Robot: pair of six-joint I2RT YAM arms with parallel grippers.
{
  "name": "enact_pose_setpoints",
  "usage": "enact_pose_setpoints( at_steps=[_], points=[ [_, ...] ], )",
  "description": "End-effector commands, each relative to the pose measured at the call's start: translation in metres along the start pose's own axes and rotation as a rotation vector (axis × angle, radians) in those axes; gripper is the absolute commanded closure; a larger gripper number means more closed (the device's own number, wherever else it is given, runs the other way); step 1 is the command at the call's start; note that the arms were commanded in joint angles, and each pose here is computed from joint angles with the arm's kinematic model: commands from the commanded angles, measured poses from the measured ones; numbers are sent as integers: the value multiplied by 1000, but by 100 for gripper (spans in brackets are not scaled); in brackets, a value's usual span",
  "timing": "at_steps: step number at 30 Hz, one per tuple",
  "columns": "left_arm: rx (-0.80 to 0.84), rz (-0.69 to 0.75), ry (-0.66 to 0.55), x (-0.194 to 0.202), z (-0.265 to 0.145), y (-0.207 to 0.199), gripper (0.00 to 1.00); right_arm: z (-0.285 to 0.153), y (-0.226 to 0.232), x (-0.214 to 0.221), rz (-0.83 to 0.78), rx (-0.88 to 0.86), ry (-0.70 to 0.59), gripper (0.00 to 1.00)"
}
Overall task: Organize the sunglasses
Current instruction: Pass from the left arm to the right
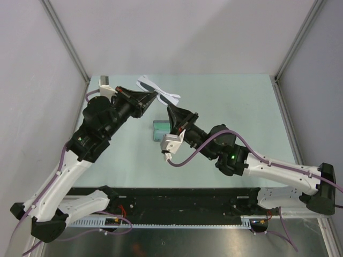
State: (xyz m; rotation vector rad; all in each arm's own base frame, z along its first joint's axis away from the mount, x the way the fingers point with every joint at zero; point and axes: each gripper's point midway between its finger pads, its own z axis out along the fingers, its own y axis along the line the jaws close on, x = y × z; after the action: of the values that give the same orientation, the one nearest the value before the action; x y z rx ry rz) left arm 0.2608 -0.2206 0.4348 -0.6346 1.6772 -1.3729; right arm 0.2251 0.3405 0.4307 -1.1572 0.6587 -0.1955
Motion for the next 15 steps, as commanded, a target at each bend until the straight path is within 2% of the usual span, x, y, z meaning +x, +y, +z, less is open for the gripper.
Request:
enact_pose_setpoints(
  at_steps=[1,6,10,15],
  points=[
    [40,-1,-11,-4,-6,-17,100,4,-14,5,-24,47,21,85],
    [39,1,-9,-3,-6,-16,100,4,-10,9,-42,38,37,87],
    [34,4,-9,-2,-5,-15,100,5,-11,12,-52,46,51,100],
    [32,4,-6,-1,-5,-13,100,7,-17,11,-41,80,47,100]
  ],
)
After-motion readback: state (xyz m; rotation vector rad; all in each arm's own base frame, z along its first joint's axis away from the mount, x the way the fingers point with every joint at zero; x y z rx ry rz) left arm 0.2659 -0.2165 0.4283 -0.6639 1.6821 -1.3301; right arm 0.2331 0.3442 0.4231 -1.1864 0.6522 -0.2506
